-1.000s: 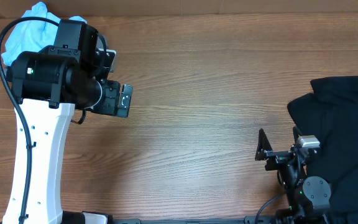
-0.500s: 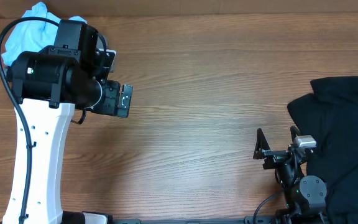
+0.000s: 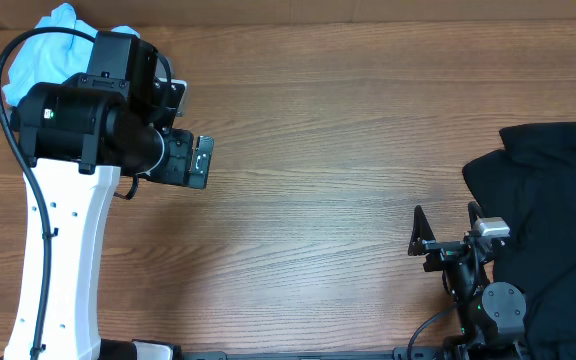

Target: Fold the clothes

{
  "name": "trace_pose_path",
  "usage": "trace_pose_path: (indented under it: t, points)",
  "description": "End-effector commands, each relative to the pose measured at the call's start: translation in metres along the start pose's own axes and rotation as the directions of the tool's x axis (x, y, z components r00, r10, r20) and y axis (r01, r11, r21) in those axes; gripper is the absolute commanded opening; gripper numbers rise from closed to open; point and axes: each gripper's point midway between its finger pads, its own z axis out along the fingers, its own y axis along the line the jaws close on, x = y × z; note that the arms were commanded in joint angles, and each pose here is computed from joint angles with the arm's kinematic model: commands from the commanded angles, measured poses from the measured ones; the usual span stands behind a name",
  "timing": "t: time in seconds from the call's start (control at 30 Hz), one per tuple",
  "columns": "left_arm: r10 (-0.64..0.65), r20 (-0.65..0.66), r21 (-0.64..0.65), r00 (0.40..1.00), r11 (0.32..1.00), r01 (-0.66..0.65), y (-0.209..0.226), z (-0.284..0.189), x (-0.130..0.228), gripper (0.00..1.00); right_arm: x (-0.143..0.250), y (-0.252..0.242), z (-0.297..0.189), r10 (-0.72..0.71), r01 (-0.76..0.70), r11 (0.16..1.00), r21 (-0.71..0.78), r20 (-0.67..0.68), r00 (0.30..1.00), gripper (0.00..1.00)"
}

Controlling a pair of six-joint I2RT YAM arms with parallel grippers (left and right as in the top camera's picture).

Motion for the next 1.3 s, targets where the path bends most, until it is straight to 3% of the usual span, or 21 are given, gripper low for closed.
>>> trace_pose_path:
  t: [0.0, 0.43, 0.57, 0.8, 0.87, 1.0, 1.27]
  points:
    - [-0.014, -0.001, -0.004, 1.0, 1.0, 0.014, -0.001, 0.001, 0.0, 1.0, -0.002, 0.0, 0.0, 0.004, -0.004, 1.0, 0.0, 0.013, 1.0, 1.0]
    - [-0.006, 0.021, -0.001, 1.0, 1.0, 0.006, -0.003, -0.006, 0.002, 1.0, -0.002, 0.0, 0.0, 0.004, -0.004, 1.0, 0.0, 0.013, 1.0, 1.0]
    - [0.047, 0.068, -0.102, 0.997, 0.994, -0.04, 0.012, -0.021, 0.007, 1.0, -0.002, 0.0, 0.0, 0.004, -0.004, 1.0, 0.0, 0.013, 1.0, 1.0]
    - [0.067, 0.198, -0.107, 0.978, 0.993, -0.047, 0.012, -0.057, 0.022, 1.0, -0.002, 0.0, 0.0, 0.004, -0.004, 1.0, 0.0, 0.012, 1.0, 1.0]
    - [0.1, 0.293, -0.115, 0.951, 0.991, -0.069, 0.011, -0.068, 0.014, 1.0, -0.002, 0.0, 0.0, 0.004, -0.004, 1.0, 0.0, 0.013, 1.0, 1.0]
    - [0.172, 0.542, -0.153, 0.823, 0.983, -0.104, 0.009, -0.084, -0.012, 1.0, -0.002, 0.0, 0.0, 0.004, -0.004, 1.0, 0.0, 0.013, 1.0, 1.0]
    - [0.172, 0.778, -0.196, 0.604, 0.98, -0.027, 0.024, -0.071, 0.001, 1.0, -0.002, 0.0, 0.0, 0.004, -0.004, 1.0, 0.0, 0.013, 1.0, 1.0]
